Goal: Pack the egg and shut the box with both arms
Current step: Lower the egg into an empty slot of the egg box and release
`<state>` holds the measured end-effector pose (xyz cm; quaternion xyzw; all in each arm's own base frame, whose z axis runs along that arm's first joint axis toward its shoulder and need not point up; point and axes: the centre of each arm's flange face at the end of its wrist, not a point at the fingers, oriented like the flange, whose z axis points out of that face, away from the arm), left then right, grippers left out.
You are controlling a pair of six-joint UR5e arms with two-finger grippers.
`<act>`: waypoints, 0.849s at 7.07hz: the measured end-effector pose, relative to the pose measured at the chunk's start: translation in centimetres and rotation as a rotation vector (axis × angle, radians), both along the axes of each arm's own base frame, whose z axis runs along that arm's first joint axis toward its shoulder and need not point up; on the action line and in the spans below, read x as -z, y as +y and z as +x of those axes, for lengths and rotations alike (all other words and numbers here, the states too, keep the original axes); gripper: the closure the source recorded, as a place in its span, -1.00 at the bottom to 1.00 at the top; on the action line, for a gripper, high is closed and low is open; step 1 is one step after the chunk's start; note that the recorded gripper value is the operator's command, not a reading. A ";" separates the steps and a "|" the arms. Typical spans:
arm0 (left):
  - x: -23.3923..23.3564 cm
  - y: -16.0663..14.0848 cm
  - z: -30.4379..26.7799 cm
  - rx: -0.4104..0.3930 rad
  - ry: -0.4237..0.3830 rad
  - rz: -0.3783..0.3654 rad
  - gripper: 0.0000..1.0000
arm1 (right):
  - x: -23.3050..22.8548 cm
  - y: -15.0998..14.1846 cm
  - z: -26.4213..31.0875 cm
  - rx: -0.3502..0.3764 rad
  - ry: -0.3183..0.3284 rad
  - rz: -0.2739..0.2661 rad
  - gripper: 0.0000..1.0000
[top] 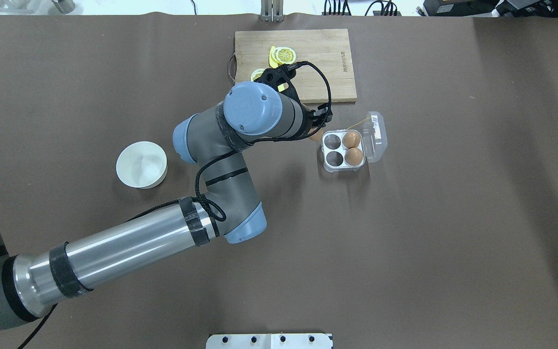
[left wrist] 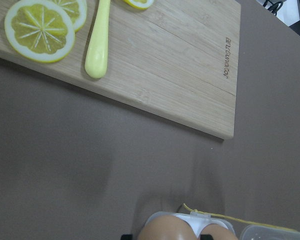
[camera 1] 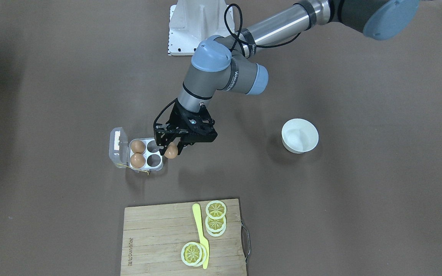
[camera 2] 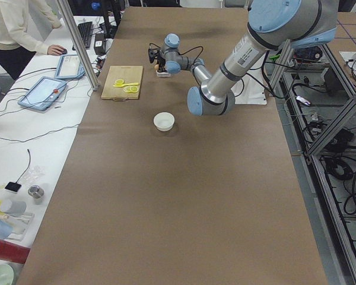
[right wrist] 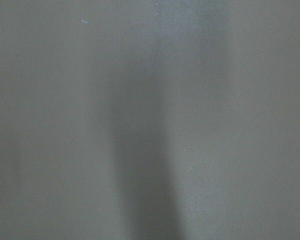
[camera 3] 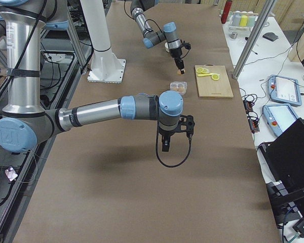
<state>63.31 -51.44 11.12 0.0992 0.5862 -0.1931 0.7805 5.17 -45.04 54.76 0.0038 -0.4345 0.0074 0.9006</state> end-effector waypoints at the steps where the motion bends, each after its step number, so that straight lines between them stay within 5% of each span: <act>1: 0.6 0.5 0.5 0.008 0.004 0.007 1.00 | 0.0 0.0 0.0 0.001 0.000 0.000 -1.00; 6: 1.9 1.6 3.3 0.045 0.022 0.041 1.00 | 0.0 -0.1 -0.7 0.015 0.000 0.000 -1.00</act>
